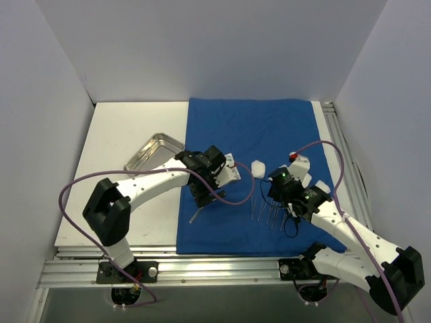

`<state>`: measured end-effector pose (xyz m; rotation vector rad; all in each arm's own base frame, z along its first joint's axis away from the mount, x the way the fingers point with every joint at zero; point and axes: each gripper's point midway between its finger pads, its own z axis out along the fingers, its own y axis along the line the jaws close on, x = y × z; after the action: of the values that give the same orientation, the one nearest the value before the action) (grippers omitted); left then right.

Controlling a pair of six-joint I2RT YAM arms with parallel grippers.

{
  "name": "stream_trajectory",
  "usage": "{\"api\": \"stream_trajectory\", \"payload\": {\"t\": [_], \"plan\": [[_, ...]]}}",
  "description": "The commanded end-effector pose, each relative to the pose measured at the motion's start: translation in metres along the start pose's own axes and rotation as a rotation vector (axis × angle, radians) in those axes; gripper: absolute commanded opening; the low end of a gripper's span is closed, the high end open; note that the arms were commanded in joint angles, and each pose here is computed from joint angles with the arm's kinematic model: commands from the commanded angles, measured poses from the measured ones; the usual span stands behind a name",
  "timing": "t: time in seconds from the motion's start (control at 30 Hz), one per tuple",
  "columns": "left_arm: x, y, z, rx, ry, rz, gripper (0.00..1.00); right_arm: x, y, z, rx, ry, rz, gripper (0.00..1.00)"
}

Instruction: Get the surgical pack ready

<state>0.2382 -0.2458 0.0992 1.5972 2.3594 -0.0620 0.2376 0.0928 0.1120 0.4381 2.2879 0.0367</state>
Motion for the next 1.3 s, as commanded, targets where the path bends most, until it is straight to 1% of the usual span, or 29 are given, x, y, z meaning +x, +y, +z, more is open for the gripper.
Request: {"api": "stream_trajectory", "payload": {"t": [0.0,0.1,0.27,0.33,0.4,0.47,0.57,0.6,0.63,0.67,0.73,0.77,0.87,1.07,1.17,1.2,1.27], "plan": [[-0.012,-0.003,0.01,0.037,0.003,-0.001,0.84,0.0,-0.013,0.003,0.058,-0.022,0.025,0.35],[-0.002,-0.007,0.029,0.057,0.058,0.009,0.82,-0.004,-0.015,0.002,0.063,-0.031,0.024,0.35],[0.013,-0.01,0.056,0.065,0.11,0.042,0.77,-0.023,-0.017,0.002,0.095,-0.06,-0.017,0.34],[0.014,-0.01,0.055,0.063,0.107,0.065,0.76,-0.029,-0.016,0.0,0.103,-0.065,-0.02,0.34],[0.012,-0.008,0.052,0.054,0.081,0.071,0.75,-0.025,-0.018,0.001,0.101,-0.063,-0.007,0.33],[0.009,-0.019,0.05,0.097,0.049,0.099,0.76,-0.018,-0.014,0.003,0.071,-0.052,0.025,0.33],[0.01,-0.031,0.055,0.13,0.081,0.162,0.73,-0.006,-0.018,0.006,0.063,-0.03,0.04,0.33],[0.01,-0.035,0.057,0.147,0.091,0.158,0.72,-0.005,-0.019,0.005,0.067,-0.025,0.038,0.33],[0.016,-0.046,0.06,0.208,0.133,0.148,0.7,-0.004,-0.022,0.003,0.077,-0.019,0.034,0.33],[0.005,-0.045,0.058,0.214,0.119,0.119,0.69,-0.005,-0.022,0.002,0.075,-0.024,0.044,0.33],[0.006,-0.048,0.06,0.239,0.151,0.082,0.68,-0.009,-0.02,-0.002,0.049,-0.037,0.062,0.33],[0.007,-0.046,0.06,0.242,0.152,0.039,0.68,-0.01,-0.02,-0.004,0.044,-0.045,0.071,0.33],[0.009,-0.044,0.062,0.269,0.155,-0.022,0.68,-0.015,-0.019,-0.01,0.021,-0.066,0.098,0.33],[0.019,-0.041,0.067,0.264,0.232,-0.034,0.66,-0.023,-0.02,-0.017,0.015,-0.087,0.107,0.33],[0.025,-0.026,0.07,0.181,0.248,-0.021,0.66,-0.023,-0.019,-0.017,0.01,-0.088,0.106,0.32],[0.026,-0.017,0.074,0.129,0.246,-0.012,0.66,-0.023,-0.019,-0.017,0.01,-0.088,0.106,0.32],[0.034,-0.013,0.078,0.099,0.271,0.001,0.63,-0.024,-0.019,-0.017,0.01,-0.092,0.108,0.32]]}}
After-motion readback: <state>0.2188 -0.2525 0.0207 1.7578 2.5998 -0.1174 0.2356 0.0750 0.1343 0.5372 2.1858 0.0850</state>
